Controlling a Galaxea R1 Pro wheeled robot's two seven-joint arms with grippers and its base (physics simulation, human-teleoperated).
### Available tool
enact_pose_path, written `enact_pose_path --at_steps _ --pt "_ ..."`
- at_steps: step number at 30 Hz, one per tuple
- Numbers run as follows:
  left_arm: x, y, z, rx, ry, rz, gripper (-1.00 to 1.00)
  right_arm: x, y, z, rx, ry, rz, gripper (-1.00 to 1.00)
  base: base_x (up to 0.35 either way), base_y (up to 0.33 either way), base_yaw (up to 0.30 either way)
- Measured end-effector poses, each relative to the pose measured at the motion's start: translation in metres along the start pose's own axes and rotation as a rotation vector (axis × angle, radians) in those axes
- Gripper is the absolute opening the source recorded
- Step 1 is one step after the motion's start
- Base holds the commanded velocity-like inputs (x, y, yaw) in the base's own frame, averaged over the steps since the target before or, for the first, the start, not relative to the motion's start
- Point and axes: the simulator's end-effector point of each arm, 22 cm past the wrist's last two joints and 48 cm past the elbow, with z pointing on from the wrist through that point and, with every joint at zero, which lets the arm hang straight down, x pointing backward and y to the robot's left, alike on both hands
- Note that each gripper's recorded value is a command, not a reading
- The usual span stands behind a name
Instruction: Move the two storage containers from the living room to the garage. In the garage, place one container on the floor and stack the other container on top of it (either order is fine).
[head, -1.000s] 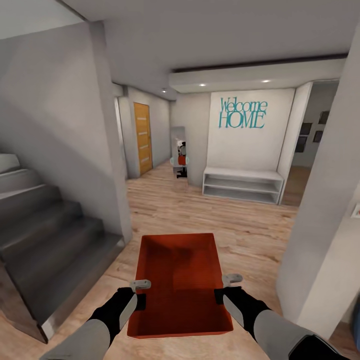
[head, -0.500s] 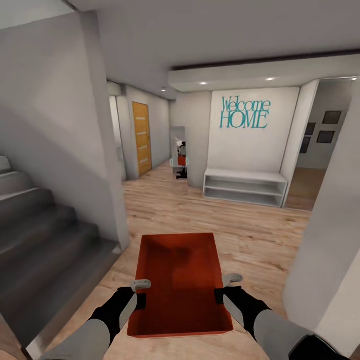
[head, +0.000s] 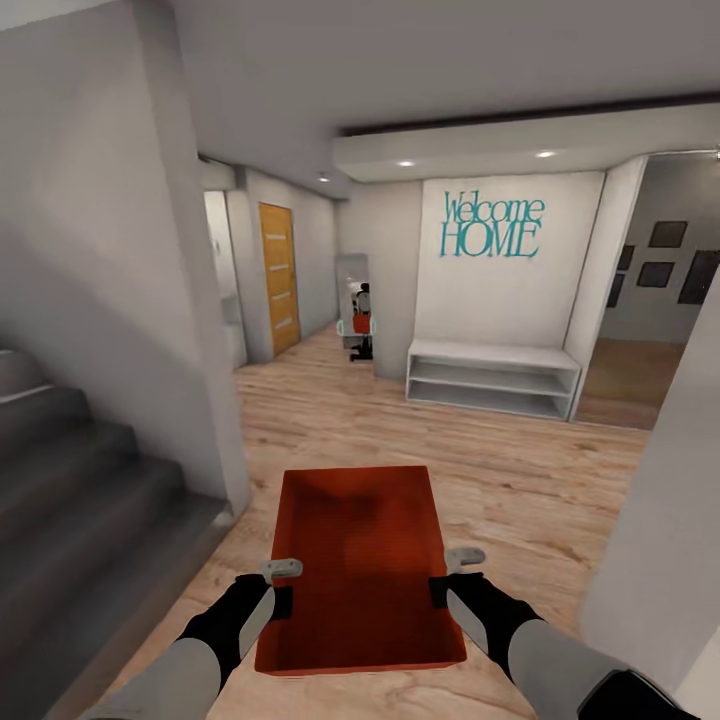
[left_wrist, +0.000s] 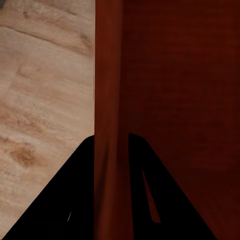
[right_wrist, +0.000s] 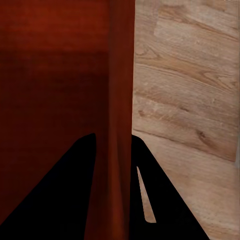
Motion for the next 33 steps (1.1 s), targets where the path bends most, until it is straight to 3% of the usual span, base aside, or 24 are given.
enact_pose_path --at_steps 10,33 --pt "-0.0001 0.0001 0.0 0.0 0.0 0.0 -1.0 0.0 0.0001 0.0 0.0 0.0 0.0 -1.0 0.323 0.0 -0.2" --pt "0.0 0.0 0.0 0.0 0.0 0.0 -1.0 0.0 0.0 0.0 0.0 0.0 0.0 -1.0 0.323 0.0 -0.005"
